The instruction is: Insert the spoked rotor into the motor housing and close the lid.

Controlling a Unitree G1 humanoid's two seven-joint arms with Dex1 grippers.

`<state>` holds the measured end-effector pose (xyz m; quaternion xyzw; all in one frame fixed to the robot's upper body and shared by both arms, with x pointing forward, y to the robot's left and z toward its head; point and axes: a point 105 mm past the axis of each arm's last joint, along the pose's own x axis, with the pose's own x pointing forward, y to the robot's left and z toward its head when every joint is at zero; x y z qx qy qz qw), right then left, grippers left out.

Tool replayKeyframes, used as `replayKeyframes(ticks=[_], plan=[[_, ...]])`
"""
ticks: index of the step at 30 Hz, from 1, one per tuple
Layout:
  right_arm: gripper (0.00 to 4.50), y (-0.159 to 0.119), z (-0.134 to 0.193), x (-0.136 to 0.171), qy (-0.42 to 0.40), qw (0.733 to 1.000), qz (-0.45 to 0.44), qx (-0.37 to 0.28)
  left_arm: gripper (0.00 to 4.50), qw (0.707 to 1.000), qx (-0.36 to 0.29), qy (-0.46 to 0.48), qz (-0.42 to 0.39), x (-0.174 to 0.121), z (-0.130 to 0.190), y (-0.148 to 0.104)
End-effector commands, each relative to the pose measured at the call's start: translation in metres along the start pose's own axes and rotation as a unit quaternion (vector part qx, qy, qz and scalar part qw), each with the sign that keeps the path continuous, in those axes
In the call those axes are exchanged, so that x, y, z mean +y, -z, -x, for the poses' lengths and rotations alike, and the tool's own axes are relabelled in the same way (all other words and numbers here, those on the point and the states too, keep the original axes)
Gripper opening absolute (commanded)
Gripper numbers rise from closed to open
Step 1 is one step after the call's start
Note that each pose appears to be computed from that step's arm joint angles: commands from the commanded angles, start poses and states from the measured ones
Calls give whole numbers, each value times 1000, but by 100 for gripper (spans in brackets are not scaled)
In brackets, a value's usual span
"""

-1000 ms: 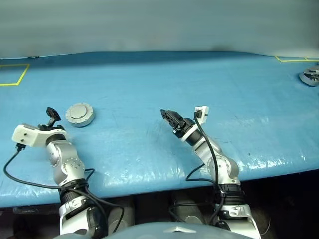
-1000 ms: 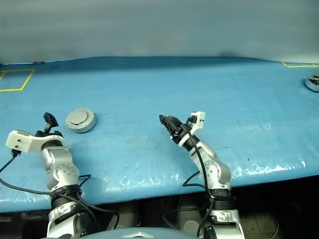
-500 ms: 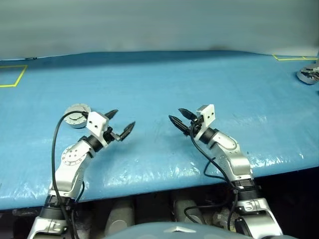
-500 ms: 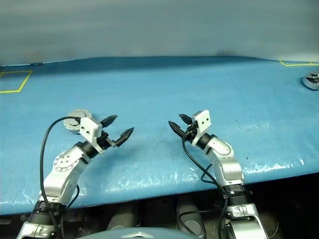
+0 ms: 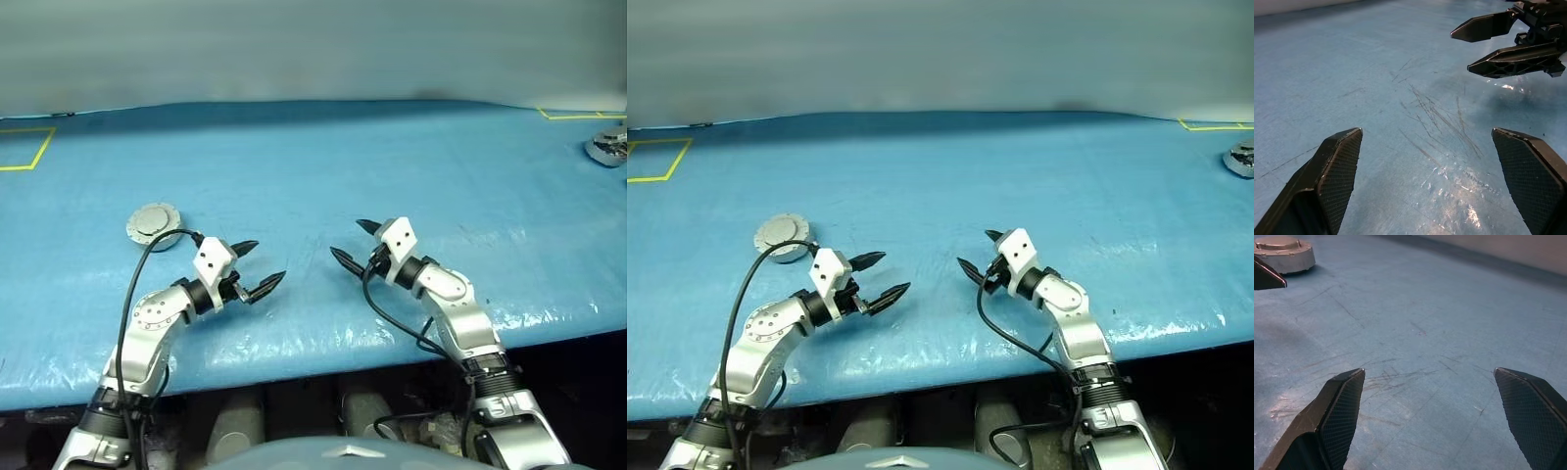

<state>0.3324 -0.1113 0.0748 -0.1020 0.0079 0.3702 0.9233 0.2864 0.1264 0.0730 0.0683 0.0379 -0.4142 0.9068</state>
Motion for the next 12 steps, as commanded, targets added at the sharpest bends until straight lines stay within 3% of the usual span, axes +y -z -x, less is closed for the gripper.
replayKeyframes(ticks=[1, 12], plan=[[445, -7, 0, -2, 7, 1000, 17, -13, 450, 1000, -11, -5, -10, 0, -2, -7], [445, -7, -3, -3, 8, 999, 33, -10, 450, 1000, -22, -7, -18, -4, -3, -10]])
